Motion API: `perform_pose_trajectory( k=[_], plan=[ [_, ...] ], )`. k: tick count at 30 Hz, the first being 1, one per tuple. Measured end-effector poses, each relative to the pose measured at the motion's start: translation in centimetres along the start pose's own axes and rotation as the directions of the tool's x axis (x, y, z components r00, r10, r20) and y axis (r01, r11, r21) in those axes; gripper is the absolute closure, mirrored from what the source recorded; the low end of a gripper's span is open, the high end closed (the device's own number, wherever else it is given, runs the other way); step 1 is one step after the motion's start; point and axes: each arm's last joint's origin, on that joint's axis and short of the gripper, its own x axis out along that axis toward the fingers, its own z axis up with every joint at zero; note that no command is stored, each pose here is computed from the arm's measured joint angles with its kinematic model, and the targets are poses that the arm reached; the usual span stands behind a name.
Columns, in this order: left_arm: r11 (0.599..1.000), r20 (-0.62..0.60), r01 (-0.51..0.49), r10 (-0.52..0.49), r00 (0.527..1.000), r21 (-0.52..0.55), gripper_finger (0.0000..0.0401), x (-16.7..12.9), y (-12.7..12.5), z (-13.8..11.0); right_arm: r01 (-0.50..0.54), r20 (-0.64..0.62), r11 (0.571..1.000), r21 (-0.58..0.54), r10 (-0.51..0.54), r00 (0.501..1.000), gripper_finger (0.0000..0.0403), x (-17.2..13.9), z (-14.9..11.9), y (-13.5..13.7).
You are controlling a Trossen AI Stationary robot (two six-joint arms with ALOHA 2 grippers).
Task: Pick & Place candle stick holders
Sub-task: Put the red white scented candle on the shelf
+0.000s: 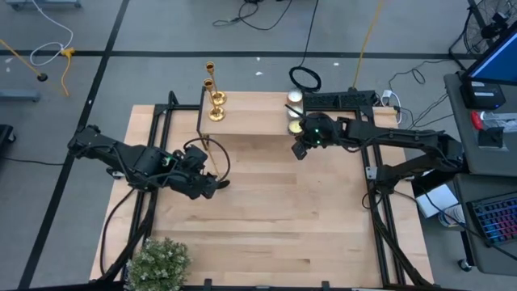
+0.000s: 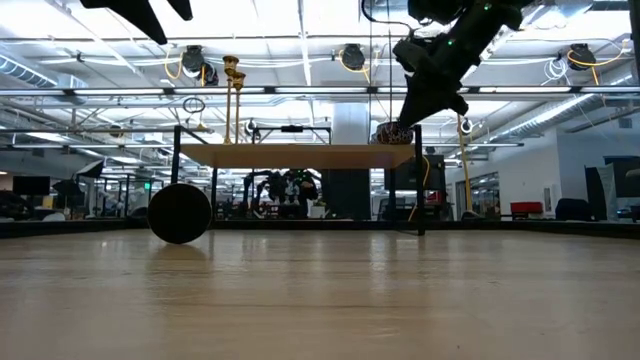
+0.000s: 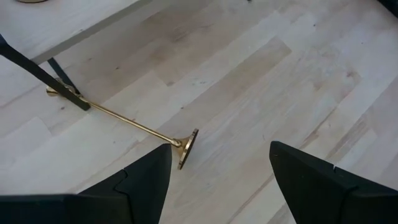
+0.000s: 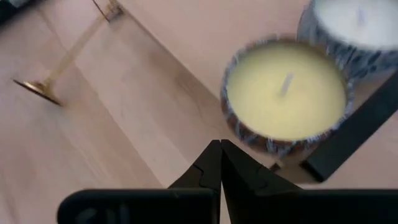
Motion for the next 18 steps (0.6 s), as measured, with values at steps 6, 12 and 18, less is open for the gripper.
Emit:
perform_pose_trajectory(
  k=[6,12,18],
  plan=[
    [1.0,-0.002,-0.003,0.003,1.0,0.008,0.0128,0.0,0.04,-0.01,0.004,-0.014,1.0,0.008,-0.004,1.0,0.0403,0.25,-0.1,-0.1],
    [1.0,-0.002,-0.004,0.004,1.0,0.016,0.0128,0.0,0.04,-0.02,0.033,-0.001,0.999,0.013,-0.033,0.999,0.0403,0.29,0.01,-0.33],
    [1.0,-0.006,-0.011,0.011,1.0,0.02,0.0128,0.0,0.12,-0.06,0.035,-0.002,0.999,0.014,-0.035,0.999,0.0403,0.31,0.02,-0.38]
  ],
)
